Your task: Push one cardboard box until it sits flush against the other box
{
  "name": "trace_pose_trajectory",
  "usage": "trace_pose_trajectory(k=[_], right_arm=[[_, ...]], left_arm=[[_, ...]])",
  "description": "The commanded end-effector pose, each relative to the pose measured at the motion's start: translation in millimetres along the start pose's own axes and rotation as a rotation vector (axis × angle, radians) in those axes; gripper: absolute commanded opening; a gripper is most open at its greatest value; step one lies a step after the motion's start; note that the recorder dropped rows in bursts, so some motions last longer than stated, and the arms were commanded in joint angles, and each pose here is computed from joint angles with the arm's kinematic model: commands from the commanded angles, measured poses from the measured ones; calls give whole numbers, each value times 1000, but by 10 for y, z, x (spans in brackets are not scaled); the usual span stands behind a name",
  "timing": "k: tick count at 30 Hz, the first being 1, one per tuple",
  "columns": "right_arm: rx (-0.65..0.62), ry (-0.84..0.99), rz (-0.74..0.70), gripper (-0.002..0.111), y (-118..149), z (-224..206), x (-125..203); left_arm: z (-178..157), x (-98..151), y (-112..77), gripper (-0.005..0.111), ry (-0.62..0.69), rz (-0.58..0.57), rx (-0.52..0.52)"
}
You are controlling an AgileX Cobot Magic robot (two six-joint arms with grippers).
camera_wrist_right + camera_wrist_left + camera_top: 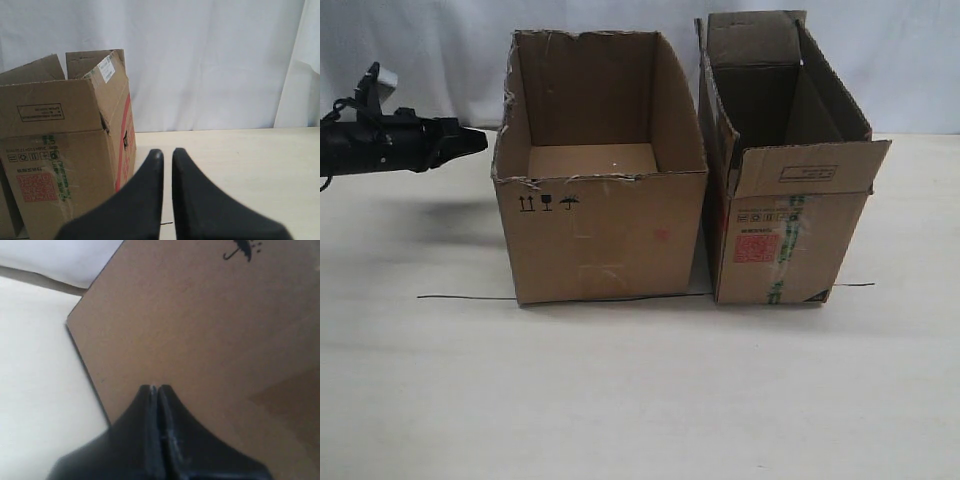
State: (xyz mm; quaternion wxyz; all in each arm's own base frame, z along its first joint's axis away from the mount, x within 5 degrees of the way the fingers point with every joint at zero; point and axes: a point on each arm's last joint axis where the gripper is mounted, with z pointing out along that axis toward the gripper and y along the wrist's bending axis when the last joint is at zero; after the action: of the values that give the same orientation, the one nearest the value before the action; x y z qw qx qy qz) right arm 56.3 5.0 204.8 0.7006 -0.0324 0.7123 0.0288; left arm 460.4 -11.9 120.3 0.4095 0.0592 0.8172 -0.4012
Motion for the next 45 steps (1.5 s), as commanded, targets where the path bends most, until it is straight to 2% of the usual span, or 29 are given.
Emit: trace_pose_trajectory(k=[1,7,24,32,38,45], right_arm=[[-1,3,5,5,1,-1,13],[-1,3,5,5,1,-1,13],[-1,3,5,5,1,-1,13],[-1,3,5,5,1,-1,13],[-1,3,5,5,1,-1,13],[-1,3,5,5,1,-1,13]], left_arm=[[97,21,37,0,-6,-11,58],[215,41,26,0,1,-1,115],[556,-8,-277,0,21,81,139],[607,-7,-311,0,25,87,138],[579,-28,-225,0,20,13,78],[533,-39,-283,0,26,-67,177]])
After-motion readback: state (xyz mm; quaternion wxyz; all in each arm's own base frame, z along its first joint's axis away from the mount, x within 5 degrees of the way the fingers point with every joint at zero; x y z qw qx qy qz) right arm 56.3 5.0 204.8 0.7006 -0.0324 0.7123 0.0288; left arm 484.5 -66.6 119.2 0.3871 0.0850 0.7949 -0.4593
